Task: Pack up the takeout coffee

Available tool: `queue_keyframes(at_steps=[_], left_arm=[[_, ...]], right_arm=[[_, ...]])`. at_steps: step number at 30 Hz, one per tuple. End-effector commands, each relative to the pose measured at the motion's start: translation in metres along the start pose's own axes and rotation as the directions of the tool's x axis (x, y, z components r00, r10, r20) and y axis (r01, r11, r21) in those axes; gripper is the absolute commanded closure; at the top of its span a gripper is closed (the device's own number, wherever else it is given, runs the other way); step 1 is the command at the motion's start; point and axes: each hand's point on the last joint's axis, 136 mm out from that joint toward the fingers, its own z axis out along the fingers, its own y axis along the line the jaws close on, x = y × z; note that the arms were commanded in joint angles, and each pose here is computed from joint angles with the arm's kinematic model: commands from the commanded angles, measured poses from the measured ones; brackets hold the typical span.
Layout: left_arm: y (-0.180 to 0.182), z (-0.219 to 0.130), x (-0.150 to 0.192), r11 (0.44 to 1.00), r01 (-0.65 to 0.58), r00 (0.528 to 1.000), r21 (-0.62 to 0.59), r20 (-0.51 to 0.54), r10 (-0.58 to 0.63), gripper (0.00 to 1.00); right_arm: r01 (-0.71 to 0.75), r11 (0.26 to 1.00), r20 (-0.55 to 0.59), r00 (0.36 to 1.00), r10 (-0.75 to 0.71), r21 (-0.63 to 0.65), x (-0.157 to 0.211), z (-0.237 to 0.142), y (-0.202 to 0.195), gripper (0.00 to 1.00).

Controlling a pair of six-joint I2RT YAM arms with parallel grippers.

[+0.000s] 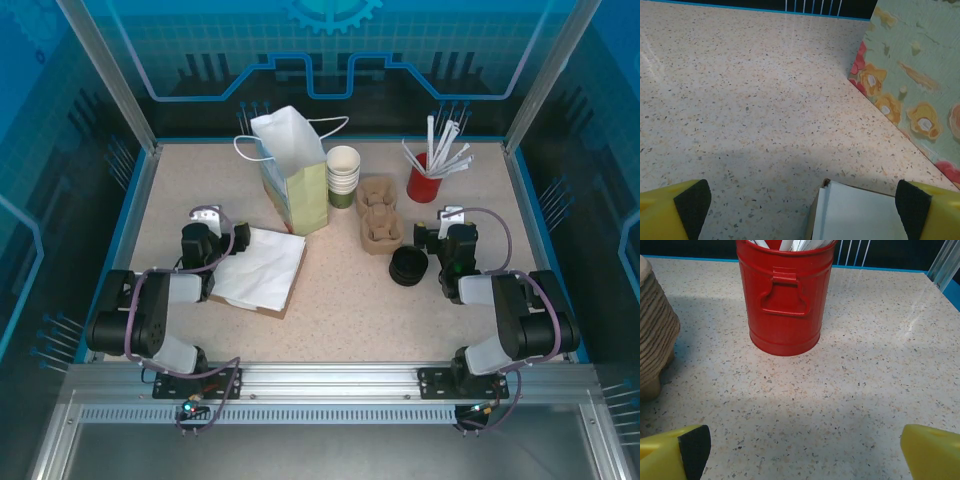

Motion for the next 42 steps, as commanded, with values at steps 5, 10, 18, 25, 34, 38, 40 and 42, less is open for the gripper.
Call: queue_keyframes(at_steps=[5, 10, 18, 25, 34, 38, 40, 42], left_arm=[[-0.004, 0.003, -0.007, 1.0, -0.017, 1.0, 0.01, 0.014, 0.017, 0.01], [-0.004, 0.004, -0.007, 1.0, -0.018, 1.0, 0.011, 0.014, 0.018, 0.01], [-0.004, 0.004, -0.007, 1.0, -0.018, 1.0, 0.011, 0.012, 0.018, 0.01], [-0.005, 0.003, -0.007, 1.0, -0.017, 1.0, 0.012, 0.012, 0.017, 0.01], [0.002, 0.002, -0.009, 1.0, 0.001, 1.0, -0.027, 0.018, -0.001, 0.01], [0.015, -0.007, -0.019, 0.995, 0.047, 0.998, -0.093, 0.045, -0.043, 0.01], [0.018, -0.014, -0.025, 0.992, 0.059, 0.997, -0.111, 0.045, -0.054, 0.01], [0.016, -0.023, -0.035, 0.993, 0.06, 0.997, -0.106, 0.057, -0.054, 0.01]], right_arm=[[-0.002, 1.0, 0.028, 1.0, 0.002, -0.001, -0.011, 0.002, 0.003, 0.0], [-0.004, 1.0, 0.028, 1.0, 0.004, 0.0, -0.011, 0.002, 0.003, 0.0], [-0.004, 1.0, 0.026, 1.0, 0.004, 0.0, -0.011, 0.003, 0.003, 0.0], [-0.004, 1.0, 0.028, 1.0, 0.004, 0.0, -0.012, 0.003, 0.003, 0.0], [-0.004, 1.0, 0.028, 1.0, 0.004, -0.002, -0.011, 0.003, 0.003, 0.0], [-0.007, 1.0, 0.03, 1.0, 0.007, -0.004, -0.011, 0.002, 0.002, 0.0], [-0.011, 1.0, 0.032, 0.999, 0.011, 0.003, -0.011, 0.002, 0.001, 0.0], [-0.023, 1.0, 0.031, 0.999, 0.022, 0.02, -0.014, 0.0, -0.003, 0.0]])
